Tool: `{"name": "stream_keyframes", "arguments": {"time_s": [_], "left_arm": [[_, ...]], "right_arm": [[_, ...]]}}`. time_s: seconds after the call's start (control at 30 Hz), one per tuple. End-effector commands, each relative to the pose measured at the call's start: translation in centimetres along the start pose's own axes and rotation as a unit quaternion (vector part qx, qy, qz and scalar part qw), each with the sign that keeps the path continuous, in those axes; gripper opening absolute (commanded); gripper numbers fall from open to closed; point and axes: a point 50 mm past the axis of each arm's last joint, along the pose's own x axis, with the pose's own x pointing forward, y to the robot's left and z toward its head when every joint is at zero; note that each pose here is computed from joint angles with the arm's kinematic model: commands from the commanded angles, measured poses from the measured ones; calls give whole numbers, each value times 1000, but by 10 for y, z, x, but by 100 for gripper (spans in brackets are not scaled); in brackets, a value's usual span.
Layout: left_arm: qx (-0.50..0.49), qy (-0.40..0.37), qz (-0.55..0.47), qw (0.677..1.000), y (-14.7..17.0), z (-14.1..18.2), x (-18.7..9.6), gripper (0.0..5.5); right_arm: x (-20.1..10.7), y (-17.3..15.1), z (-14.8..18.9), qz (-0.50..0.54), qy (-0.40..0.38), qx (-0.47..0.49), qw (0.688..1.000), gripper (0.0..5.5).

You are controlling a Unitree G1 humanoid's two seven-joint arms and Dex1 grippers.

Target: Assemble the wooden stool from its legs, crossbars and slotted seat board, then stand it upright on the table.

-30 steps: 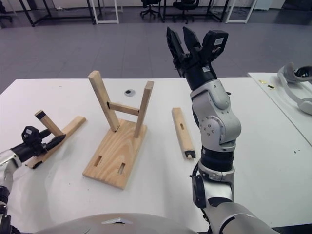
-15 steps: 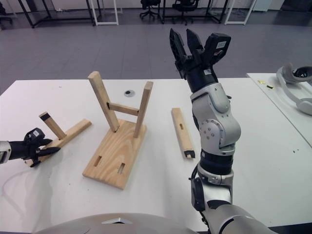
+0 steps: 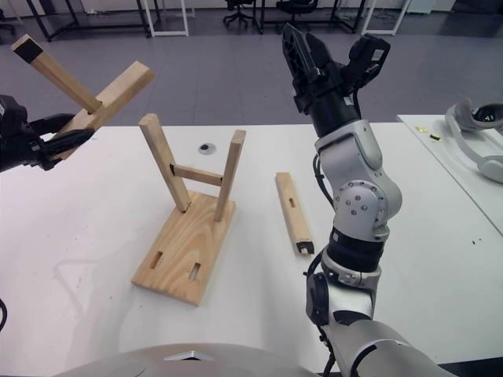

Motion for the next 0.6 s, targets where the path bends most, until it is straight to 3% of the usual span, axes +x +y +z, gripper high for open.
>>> {"name": "stream_keyframes", "arguments": {"time_s": [0.03,0.13,0.27,0.4,0.6], "left_arm": [[48,-84,-13,995,-14,30,28,203],[25,-140,-61,988,-36,42,59,203],[-123,-184,-155,963,-58,48,78,203],[-187,-185,-201,944,-67,59,81,203],[-224,-172,-294,913,-84,70,81,203]], "right_arm": [[10,19,-5,9,7,99,995,265],[14,31,-17,24,33,157,987,265],[2,34,-14,139,75,172,972,265],[-9,40,-7,248,115,172,947,331],[-9,28,-6,273,142,204,929,447]]}}
